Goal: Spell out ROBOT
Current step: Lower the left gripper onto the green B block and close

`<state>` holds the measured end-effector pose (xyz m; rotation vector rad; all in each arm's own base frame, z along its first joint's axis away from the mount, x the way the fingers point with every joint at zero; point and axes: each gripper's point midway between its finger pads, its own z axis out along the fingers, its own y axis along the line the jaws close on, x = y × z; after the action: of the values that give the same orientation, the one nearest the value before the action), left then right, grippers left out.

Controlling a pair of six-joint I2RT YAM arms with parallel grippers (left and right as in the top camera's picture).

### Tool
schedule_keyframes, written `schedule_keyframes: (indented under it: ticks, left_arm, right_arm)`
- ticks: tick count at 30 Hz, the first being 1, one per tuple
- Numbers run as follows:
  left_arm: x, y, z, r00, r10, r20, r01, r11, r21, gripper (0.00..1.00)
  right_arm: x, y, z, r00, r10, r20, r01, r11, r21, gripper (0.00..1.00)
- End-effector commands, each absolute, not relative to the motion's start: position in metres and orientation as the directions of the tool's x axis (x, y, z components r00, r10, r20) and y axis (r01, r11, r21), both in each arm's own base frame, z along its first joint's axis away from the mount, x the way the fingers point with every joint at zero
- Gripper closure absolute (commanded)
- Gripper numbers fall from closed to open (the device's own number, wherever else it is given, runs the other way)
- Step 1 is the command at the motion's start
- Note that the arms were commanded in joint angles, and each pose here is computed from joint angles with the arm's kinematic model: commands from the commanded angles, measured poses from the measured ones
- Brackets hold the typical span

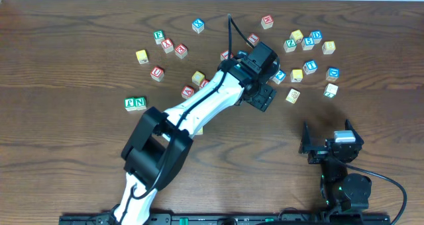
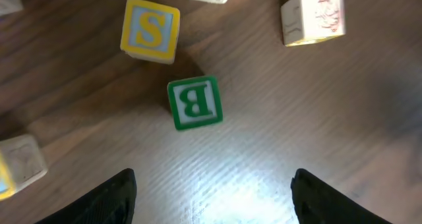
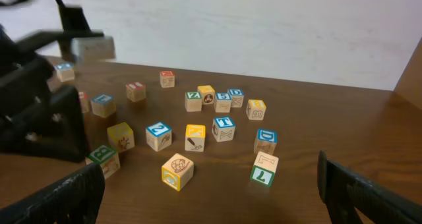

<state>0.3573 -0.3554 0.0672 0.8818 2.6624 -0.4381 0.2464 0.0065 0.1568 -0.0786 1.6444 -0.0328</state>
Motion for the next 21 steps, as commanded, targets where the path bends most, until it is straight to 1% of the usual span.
schedule_keyframes:
  ticks: [1, 5, 14, 21]
  left_arm:
    - [0.359, -0.358, 0.042, -0.783, 0.525, -0.333, 0.602, 0.774, -0.197, 0.28]
    - [0.362, -0.36, 0.038, -0.781, 0.523, -0.342, 0.604, 0.772, -0.197, 0.27]
    - [0.376, -0.374, 0.043, -0.771, 0.486, -0.41, 0.599, 0.772, -0.211, 0.28]
    - [0.378, -0.376, 0.03, -0.772, 0.489, -0.406, 0.6, 0.772, -0.211, 0.28]
  right_arm:
    - [0.246, 0.003, 0.156, -0.076, -0.062, -0.995, -0.016, 0.998, -0.061, 0.01]
    - [0.246, 0.003, 0.156, -0.076, -0.062, -0.995, -0.016, 0.998, -0.061, 0.01]
    - [0.246, 0.003, 0.156, -0.076, -0.062, -0.995, -0.016, 0.998, -0.061, 0.01]
    - [0.246, 0.003, 0.156, -0.075, -0.062, -0.995, -0.016, 0.998, -0.061, 0.01]
